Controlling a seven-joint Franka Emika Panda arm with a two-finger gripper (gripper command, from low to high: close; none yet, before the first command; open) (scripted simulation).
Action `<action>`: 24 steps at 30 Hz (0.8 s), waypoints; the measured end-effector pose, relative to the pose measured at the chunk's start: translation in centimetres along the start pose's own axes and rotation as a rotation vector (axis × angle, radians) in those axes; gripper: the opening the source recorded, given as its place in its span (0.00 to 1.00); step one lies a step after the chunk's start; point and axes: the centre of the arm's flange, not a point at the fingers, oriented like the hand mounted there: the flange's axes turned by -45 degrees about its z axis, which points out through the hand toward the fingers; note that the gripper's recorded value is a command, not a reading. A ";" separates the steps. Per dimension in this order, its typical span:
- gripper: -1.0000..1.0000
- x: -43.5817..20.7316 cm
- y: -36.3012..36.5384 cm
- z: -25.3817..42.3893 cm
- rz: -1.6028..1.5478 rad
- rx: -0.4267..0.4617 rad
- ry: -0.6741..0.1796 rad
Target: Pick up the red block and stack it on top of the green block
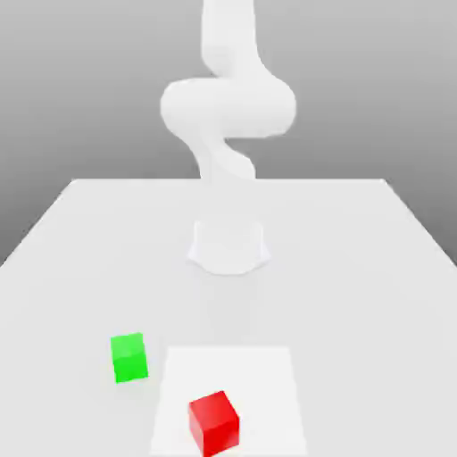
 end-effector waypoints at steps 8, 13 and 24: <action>0.50 -3.1 0.3 16.1 0.274 -0.166 -0.211; 0.50 -7.3 1.4 25.0 0.447 -0.248 -0.331; 0.50 -20.6 2.7 39.0 0.855 -0.370 -0.592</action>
